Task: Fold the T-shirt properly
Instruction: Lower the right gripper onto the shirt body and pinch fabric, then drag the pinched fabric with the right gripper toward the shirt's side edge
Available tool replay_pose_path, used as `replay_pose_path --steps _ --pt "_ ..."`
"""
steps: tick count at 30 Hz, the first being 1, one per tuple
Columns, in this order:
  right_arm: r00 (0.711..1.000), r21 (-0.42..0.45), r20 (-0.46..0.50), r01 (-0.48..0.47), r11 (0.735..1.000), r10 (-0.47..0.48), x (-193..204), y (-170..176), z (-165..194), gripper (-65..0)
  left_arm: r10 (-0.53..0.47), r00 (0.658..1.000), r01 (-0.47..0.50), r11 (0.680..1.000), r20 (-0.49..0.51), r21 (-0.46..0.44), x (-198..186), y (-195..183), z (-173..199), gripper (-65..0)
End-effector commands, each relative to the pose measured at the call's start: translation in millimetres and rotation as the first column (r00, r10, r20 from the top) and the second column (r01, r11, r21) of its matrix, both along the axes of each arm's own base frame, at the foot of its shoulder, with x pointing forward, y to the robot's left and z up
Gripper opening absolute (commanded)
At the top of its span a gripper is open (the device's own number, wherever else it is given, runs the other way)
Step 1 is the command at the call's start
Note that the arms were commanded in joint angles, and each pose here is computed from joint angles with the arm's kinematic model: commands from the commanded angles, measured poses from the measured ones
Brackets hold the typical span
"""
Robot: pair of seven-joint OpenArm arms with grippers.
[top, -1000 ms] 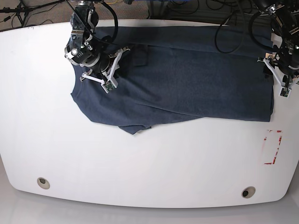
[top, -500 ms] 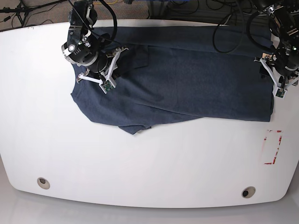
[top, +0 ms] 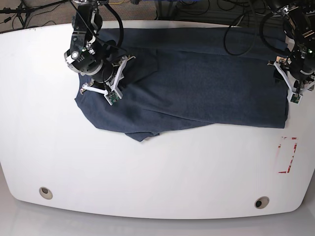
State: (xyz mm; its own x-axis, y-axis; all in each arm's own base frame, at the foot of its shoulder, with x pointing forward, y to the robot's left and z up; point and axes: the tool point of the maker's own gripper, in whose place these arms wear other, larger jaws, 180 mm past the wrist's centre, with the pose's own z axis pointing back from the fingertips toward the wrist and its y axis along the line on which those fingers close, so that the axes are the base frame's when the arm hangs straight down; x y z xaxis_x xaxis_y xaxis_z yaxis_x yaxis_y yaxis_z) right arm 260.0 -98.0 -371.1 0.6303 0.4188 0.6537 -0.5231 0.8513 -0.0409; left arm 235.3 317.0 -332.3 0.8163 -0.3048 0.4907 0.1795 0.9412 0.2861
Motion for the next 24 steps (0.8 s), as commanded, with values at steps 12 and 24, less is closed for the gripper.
replay_pose_path --steps 12,24 --pt "0.993 0.023 0.12 -0.013 1.0 0.01 36 6 32 -58.7 -0.036 0.999 0.035 0.999 0.015 0.022 7 -4 6 -28.3" --pt "0.992 0.041 0.092 -0.089 0.995 0.085 36 32 22 -58.3 -0.048 0.999 0.049 0.997 -0.008 0.052 9 -6 4 -28.3"
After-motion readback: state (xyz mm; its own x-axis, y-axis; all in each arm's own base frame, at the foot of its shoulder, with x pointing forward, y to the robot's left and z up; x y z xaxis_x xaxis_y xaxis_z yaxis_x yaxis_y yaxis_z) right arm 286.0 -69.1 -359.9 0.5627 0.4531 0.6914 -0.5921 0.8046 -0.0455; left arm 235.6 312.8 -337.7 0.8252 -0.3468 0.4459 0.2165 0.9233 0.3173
